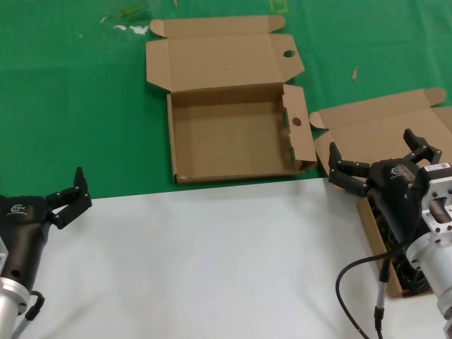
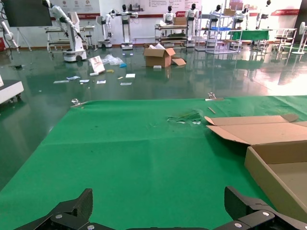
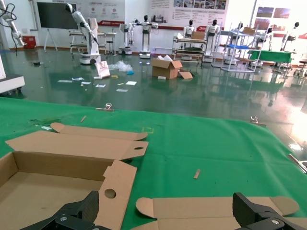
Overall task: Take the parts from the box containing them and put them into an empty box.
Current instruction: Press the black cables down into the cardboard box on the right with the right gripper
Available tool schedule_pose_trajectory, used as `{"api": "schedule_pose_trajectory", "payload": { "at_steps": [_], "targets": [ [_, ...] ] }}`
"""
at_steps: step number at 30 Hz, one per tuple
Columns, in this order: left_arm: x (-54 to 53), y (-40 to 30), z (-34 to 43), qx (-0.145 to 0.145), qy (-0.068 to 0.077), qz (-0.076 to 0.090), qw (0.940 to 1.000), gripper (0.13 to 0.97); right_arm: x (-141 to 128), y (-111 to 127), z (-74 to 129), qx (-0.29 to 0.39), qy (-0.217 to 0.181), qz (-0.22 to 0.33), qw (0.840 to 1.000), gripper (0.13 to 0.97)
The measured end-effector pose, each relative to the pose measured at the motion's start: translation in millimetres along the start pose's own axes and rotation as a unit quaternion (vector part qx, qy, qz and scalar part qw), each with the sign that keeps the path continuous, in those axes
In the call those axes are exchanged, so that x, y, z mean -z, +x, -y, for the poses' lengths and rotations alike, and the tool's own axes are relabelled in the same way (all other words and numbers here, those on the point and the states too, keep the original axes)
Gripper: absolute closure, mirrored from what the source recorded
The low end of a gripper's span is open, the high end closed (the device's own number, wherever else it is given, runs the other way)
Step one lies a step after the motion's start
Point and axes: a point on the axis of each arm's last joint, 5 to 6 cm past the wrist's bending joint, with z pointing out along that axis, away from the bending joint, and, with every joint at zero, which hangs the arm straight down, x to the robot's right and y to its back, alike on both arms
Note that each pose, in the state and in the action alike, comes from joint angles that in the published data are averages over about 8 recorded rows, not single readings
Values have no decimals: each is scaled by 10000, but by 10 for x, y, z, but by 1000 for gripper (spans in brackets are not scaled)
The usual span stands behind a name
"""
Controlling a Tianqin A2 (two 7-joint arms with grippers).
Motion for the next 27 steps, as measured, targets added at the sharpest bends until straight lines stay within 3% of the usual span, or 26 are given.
{"api": "schedule_pose_trajectory", "payload": {
  "at_steps": [14,21,27],
  "targets": [
    [0,0,0,0,0,0,10000,176,3,-6,0,12,1,-5,10000,130],
    [0,0,0,0,0,0,10000,272,40,-79,43,288,48,10,9996,130],
    [0,0,0,0,0,0,10000,375,55,-53,171,1108,91,617,9919,130]
  ]
}}
